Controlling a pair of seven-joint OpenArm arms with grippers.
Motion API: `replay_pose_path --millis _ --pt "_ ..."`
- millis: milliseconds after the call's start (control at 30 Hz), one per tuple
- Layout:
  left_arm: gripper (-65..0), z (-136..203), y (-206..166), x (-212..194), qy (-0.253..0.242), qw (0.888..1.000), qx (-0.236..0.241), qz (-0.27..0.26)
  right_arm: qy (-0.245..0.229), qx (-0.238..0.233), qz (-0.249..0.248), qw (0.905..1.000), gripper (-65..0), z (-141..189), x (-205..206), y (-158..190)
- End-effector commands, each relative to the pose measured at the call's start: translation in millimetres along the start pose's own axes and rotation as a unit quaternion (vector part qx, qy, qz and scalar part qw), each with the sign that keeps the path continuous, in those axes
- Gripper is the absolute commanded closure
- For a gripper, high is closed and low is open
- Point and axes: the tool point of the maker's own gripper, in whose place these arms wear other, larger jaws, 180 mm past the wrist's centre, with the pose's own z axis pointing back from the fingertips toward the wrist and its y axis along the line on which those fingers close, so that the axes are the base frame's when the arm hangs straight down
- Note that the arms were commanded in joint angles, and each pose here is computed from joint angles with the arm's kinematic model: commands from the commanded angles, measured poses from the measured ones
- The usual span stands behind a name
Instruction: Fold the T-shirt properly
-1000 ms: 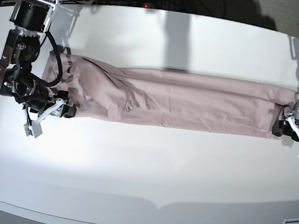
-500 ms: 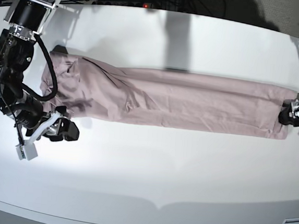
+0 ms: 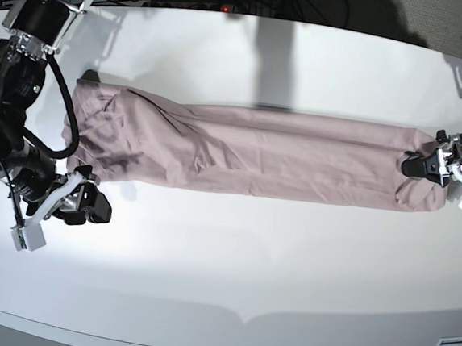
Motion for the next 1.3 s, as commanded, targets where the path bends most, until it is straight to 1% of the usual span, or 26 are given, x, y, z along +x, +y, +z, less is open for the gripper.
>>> replay_pose_path --millis 0,133,200,267,300,400,533,600,633,667,733,800,867,967,1067,1167,1267 --pt "-45.5 14 2 17 -0.021 1.0 0.01 -0.007 -0.028 -0.002 0.015 0.9995 -31.7 7 19 -2" --pt "-45.5 21 6 28 -0.048 0.999 0.018 -0.01 -0.027 -0.002 0.015 0.9995 -31.7 7 19 -2" --pt "-45.4 24 8 30 -0.052 0.998 0.021 -0.011 -0.027 -0.002 0.015 0.9995 -31.7 7 19 -2" --pt "-43.3 25 8 33 -0.059 0.998 0.022 -0.011 -0.027 -0.002 0.015 0.9995 -31.7 7 19 -2" --pt "-41.1 25 8 35 -0.066 0.998 0.022 -0.011 -0.027 -0.002 0.015 0.9995 -31.7 7 19 -2" --pt "-32.7 26 7 41 -0.081 0.996 0.021 -0.011 -0.027 -0.002 0.015 0.9995 -31.7 7 19 -2" --pt "-18.3 26 7 41 -0.082 0.996 0.021 -0.011 -0.024 -0.002 0.015 0.9996 -31.7 7 18 -2" --pt "-9.9 26 7 42 -0.083 0.996 0.021 -0.011 -0.021 -0.002 0.015 0.9997 -31.7 7 17 -2" --pt "-3.8 26 7 42 -0.086 0.996 0.021 -0.011 -0.021 -0.002 0.015 0.9997 -31.7 7 17 -2" --pt "0.0 26 7 43 -0.087 0.996 0.021 -0.011 -0.021 -0.002 0.015 0.9997 -31.7 7 17 -2" --pt "0.0 25 6 44 -0.089 0.996 0.018 -0.011 -0.022 -0.002 0.015 0.9997 -31.7 7 17 -2" --pt "0.0 24 -5 47 -0.099 0.995 -0.009 -0.005 -0.022 -0.002 0.015 0.9997 -31.6 7 17 -2" --pt "0.0 21 -21 49 -0.097 0.995 -0.038 -0.011 -0.023 -0.002 0.015 0.9996 -31.7 7 17 -2" --pt "0.0 11 -43 49 -0.081 0.994 -0.056 -0.044 -0.03 -0.002 0.015 0.9994 -31.6 7 20 -2" --pt "0.0 2 -68 52 -0.077 0.991 -0.075 -0.081 -0.033 -0.002 0.015 0.9993 -31.6 7 21 -2" --pt "0.0 -5 -94 58 -0.085 0.985 -0.095 -0.115 -0.032 -0.004 0.015 0.9994 -31.6 7 21 -2" --pt "0.0 -16 -125 55 -0.081 0.978 -0.122 -0.149 -0.026 -0.017 0.019 0.9994 -31.6 7 18 -7"
